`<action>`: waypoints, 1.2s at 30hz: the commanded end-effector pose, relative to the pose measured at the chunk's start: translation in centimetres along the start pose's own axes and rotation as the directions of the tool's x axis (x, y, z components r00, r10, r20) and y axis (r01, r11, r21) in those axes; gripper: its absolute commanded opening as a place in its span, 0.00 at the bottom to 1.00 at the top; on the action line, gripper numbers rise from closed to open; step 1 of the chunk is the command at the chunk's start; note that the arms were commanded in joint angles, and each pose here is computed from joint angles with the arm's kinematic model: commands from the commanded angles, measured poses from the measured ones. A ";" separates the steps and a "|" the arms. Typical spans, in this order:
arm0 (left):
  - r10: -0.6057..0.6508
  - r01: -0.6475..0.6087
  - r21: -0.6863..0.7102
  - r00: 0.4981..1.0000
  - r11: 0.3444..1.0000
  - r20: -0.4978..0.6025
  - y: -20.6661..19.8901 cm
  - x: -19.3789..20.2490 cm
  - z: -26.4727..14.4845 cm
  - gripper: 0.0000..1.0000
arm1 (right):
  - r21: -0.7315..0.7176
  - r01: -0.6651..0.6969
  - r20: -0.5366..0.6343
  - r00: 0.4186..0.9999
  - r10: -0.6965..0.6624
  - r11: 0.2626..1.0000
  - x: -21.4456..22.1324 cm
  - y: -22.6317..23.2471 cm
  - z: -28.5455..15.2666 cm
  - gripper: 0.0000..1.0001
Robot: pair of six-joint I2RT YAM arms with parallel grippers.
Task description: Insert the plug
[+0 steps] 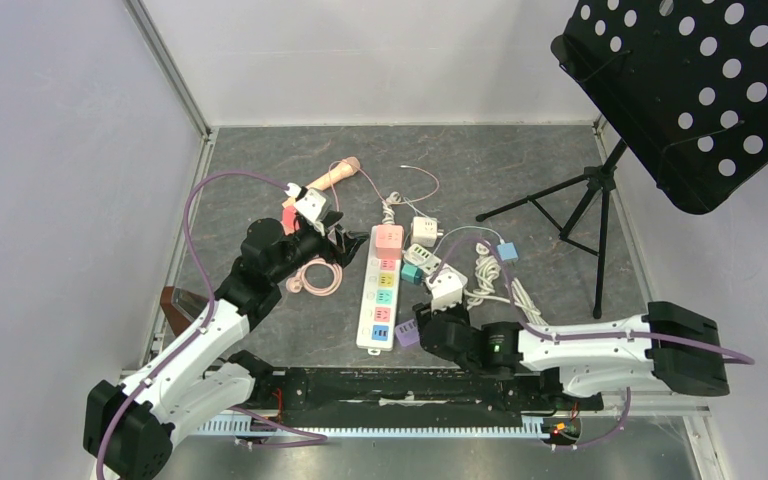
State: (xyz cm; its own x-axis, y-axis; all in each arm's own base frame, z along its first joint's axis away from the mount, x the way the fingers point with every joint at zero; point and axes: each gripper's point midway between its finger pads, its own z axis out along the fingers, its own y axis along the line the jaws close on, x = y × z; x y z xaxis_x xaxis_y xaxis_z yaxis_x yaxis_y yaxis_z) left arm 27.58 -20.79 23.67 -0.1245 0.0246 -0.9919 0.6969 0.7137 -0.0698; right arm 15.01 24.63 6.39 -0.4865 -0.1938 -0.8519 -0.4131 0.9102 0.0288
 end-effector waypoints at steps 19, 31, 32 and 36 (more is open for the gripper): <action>-0.099 0.115 -0.260 0.992 0.959 0.073 4.1 -3.1 -0.7 0.86 | 0.145 -0.148 -0.138 0.976 0.168 0.978 -13.7 -5.1 -1.5 0.98; -0.220 0.208 -0.302 0.975 0.930 -0.005 4.4 -2.0 0.3 1.00 | 0.440 -0.293 -0.222 0.881 0.419 0.849 -8.9 -17.4 2.8 0.73; -0.221 0.209 -0.291 0.975 0.934 -0.008 4.3 -2.0 0.5 1.00 | 0.473 -0.295 -0.208 0.878 0.431 0.830 -8.5 -19.0 2.7 0.74; -0.232 0.224 -0.239 0.973 0.945 -0.002 3.5 -2.9 1.2 0.99 | 0.572 -0.277 -0.146 0.892 0.428 0.772 -7.8 -24.0 2.3 0.70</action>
State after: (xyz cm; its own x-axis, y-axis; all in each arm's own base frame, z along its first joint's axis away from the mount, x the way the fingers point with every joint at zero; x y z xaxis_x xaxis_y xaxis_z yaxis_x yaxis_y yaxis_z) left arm 31.17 -17.78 23.27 -0.2969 -0.0794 -0.9516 0.4145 0.8870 -0.2033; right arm 29.05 8.44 10.84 -0.7703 0.1737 -0.6135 0.2116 0.9773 0.0111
